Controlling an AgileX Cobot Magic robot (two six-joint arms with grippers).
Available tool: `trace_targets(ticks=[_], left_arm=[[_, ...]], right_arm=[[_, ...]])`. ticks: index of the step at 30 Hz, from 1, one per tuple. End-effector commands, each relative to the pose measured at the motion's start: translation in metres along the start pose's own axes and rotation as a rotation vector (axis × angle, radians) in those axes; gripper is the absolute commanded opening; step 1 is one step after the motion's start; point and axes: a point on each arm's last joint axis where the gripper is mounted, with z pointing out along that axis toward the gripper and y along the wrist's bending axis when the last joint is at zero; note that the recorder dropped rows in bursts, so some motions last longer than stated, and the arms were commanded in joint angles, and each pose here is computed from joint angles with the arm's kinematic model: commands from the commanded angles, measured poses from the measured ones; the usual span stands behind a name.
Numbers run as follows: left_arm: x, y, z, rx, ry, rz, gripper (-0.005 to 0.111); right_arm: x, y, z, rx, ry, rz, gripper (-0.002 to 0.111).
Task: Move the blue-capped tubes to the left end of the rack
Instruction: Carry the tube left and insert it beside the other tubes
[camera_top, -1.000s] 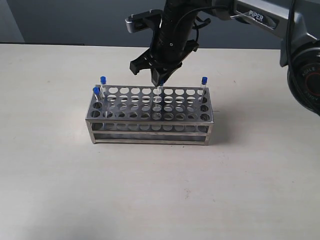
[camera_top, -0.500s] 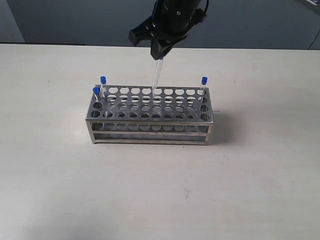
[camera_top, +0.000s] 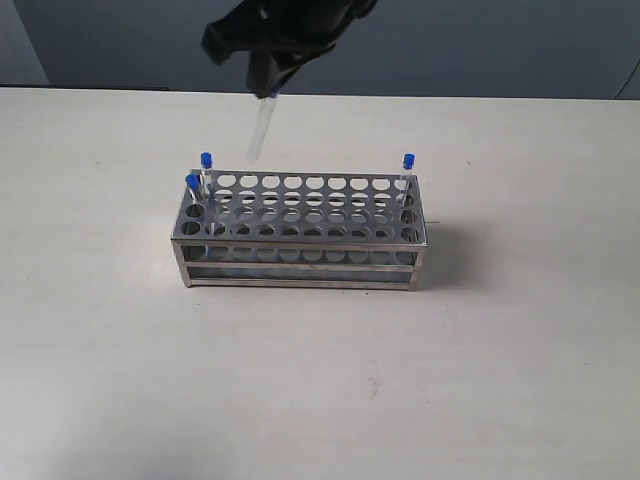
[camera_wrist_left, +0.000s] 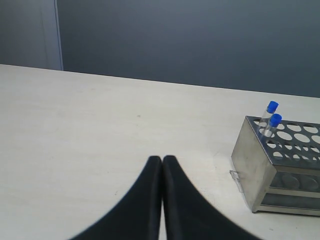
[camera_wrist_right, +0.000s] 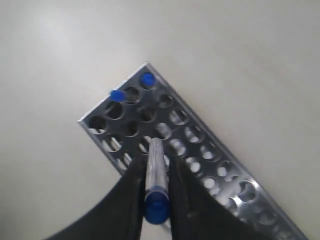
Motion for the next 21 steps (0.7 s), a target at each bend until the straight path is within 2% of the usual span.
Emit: trace_targets(ticks=[1,6,21], left_arm=[[-0.001,-0.001,-0.001,0.012,-0.004,0.002,0.001],[-0.001,-0.001,-0.001,0.012,-0.004,0.002,0.001],[-0.001,-0.001,-0.001,0.012,-0.004,0.002,0.001]], right_arm=[[-0.004,0.040,0.005,-0.028,0.002,-0.112,0.002],[-0.002,0.061,0.031,-0.004,0.058,-0.198,-0.001],[-0.006,0.057,0.052,0.017,0.079,-0.252,-0.001]])
